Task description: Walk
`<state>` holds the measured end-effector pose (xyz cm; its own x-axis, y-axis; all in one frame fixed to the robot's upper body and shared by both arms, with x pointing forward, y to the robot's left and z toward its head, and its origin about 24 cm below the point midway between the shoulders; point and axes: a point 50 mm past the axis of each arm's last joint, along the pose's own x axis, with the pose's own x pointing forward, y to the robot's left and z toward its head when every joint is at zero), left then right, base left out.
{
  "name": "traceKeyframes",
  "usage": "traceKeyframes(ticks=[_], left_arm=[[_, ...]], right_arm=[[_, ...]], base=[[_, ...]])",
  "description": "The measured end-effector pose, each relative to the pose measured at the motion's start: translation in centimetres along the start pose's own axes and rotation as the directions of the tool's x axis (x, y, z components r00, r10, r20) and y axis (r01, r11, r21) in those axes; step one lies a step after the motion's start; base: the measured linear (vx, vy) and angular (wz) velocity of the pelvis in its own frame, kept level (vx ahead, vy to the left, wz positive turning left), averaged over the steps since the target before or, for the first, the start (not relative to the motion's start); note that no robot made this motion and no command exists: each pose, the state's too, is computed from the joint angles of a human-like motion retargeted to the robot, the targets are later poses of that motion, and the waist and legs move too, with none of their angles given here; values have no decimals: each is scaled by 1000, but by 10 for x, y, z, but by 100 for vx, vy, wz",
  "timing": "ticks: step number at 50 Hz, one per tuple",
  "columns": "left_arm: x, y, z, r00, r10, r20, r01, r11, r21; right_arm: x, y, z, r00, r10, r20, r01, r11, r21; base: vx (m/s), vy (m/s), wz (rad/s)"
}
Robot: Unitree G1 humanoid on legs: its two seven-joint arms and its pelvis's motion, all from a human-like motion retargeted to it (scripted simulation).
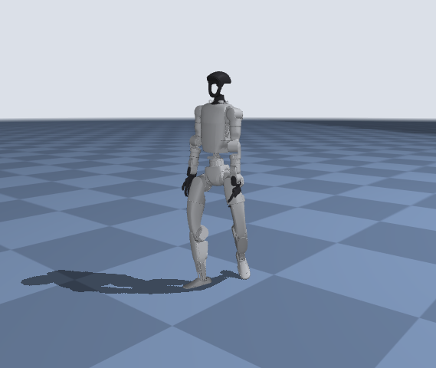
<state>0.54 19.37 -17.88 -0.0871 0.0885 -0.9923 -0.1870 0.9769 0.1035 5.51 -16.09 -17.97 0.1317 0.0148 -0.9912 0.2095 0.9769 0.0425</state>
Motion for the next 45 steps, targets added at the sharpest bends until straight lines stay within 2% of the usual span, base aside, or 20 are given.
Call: traceKeyframes(ticks=[6,10,15,20,25,30,33,39,45], left_arm=[[0,-8,-69,979,-67,-194,55,996,-65],[-4,-11,-97,954,-90,-286,73,995,-69],[-5,-18,-105,943,-117,-311,98,992,-73],[-3,-24,-90,953,-138,-269,122,990,-76],[0,-24,-68,974,-121,-190,116,993,-37],[1,-19,-49,985,-83,-151,75,995,-61],[0,-9,-22,993,-60,-100,58,998,-20],[-12,9,66,989,40,143,-51,996,73],[-38,14,142,921,75,382,-105,993,58]], right_arm=[[-5,22,76,978,-5,206,34,990,-135],[-14,36,115,946,14,325,24,994,-110],[-26,51,148,899,99,426,-91,995,-38],[-28,50,154,899,80,431,-65,997,-49],[-17,36,124,941,67,331,-57,998,-41],[-3,18,61,989,35,143,-30,999,-39],[-1,2,27,998,15,54,-13,1000,-26],[-2,-16,-15,998,-32,-54,31,999,-20],[-8,-30,-60,986,-24,-166,34,998,58]], base=[[50,-7,-18],[47,-1,-46],[48,6,-34],[56,11,-22],[75,18,-52],[77,20,-14],[64,19,25],[45,11,38],[45,1,51]])
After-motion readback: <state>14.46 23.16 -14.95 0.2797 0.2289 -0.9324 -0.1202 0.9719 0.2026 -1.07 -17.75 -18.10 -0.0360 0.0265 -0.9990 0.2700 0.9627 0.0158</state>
